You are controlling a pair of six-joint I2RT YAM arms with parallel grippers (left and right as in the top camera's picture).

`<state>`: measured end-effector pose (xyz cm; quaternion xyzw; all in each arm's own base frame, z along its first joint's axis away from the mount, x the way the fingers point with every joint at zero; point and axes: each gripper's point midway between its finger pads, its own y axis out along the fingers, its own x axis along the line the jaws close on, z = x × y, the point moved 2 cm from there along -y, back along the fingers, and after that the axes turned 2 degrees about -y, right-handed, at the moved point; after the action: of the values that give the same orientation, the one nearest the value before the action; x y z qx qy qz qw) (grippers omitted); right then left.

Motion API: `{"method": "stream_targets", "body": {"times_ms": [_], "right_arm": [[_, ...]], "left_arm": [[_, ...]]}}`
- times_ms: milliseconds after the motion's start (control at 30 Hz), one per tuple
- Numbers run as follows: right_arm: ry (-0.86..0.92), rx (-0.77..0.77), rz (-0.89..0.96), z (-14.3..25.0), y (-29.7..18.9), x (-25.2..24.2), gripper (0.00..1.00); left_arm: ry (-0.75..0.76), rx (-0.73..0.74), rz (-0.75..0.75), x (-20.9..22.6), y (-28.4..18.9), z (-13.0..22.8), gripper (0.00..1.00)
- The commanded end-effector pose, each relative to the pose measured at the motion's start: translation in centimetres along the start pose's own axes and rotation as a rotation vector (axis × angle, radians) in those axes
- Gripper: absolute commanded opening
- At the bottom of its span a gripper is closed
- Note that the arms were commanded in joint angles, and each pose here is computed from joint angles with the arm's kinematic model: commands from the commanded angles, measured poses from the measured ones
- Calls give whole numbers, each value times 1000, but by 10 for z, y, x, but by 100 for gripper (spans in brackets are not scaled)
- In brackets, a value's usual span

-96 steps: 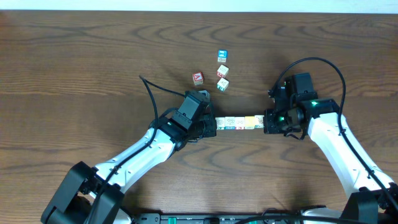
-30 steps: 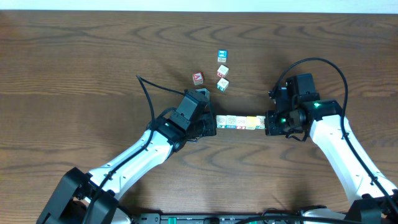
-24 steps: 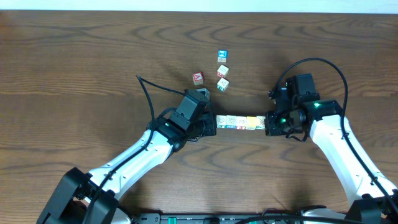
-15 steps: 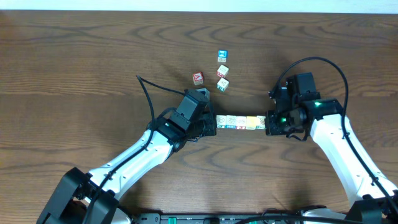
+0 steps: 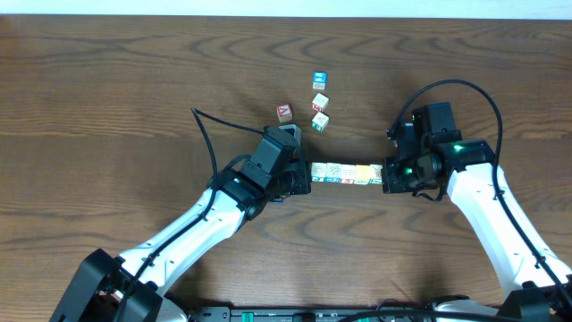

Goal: Lift 5 blocks

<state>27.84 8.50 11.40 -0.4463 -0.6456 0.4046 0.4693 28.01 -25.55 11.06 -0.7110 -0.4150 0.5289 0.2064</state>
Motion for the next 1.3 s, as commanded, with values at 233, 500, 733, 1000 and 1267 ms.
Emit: {"method": "stream_targets", "body": {"times_ms": [233,500,733,1000,1267], "right_arm": [[-110,-11,-307,-3,-16,66,1],[-111,-14,-301,-6,-20,66,1],[-110,-12,-301,-5,-20,66,1],[-109,-11,-300,-5,-21,66,2],[-109,-10,-301,-5,-21,66,1]], "left_arm": [[72,36,246,-69,-21,-5,7],[72,35,247,-70,-21,-5,7],[74,30,252,-71,-23,-6,7],[78,23,259,-73,-26,-7,7],[77,22,259,-73,-27,-7,7]]}}
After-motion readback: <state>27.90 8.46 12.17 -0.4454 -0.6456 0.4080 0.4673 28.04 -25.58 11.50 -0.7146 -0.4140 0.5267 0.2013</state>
